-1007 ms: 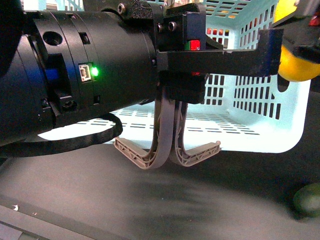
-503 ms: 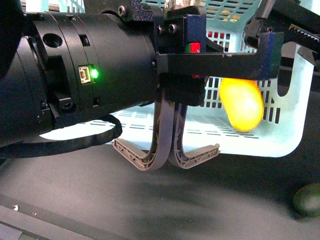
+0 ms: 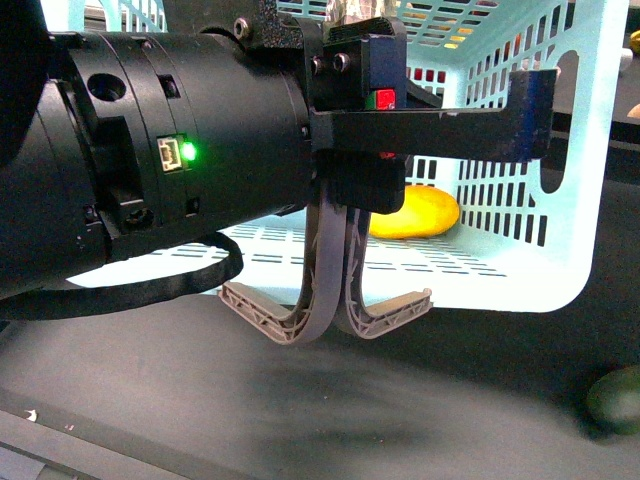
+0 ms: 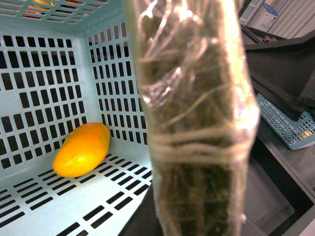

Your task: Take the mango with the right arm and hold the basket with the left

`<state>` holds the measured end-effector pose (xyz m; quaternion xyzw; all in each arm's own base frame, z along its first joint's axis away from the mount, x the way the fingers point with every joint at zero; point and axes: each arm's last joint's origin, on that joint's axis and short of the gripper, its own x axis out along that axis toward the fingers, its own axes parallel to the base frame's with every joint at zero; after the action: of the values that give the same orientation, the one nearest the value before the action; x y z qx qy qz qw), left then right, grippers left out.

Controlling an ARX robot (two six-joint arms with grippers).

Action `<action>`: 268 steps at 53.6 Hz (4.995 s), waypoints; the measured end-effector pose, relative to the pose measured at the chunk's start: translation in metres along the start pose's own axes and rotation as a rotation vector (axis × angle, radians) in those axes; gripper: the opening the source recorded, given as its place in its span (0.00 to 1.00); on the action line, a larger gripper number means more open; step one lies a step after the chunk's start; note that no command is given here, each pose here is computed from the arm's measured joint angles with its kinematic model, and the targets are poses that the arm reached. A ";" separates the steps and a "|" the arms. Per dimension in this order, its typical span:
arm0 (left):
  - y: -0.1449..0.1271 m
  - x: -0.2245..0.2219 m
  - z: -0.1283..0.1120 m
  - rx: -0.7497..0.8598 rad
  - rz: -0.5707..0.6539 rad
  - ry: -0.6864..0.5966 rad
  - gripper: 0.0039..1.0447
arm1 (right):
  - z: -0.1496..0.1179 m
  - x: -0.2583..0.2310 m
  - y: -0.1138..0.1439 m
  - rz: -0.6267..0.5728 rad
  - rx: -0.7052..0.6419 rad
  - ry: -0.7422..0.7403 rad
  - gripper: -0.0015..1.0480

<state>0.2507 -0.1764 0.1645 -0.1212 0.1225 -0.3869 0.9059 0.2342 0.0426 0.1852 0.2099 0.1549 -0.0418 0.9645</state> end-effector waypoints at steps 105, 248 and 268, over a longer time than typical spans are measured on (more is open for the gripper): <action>0.000 0.000 0.000 -0.002 -0.002 0.001 0.06 | -0.038 -0.122 -0.066 0.084 -0.421 -0.316 0.02; 0.040 0.042 0.016 -0.472 0.578 -0.273 0.06 | -0.038 -0.122 -0.066 0.087 -0.422 -0.315 0.92; 0.087 0.079 0.007 -0.812 0.704 -0.338 0.06 | -0.038 -0.123 -0.066 0.087 -0.422 -0.316 0.92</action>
<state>0.3642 -0.1747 0.1335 -0.4721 0.1479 0.0414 0.8681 0.0976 0.0000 0.1652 0.0014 -0.0012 0.0006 1.0000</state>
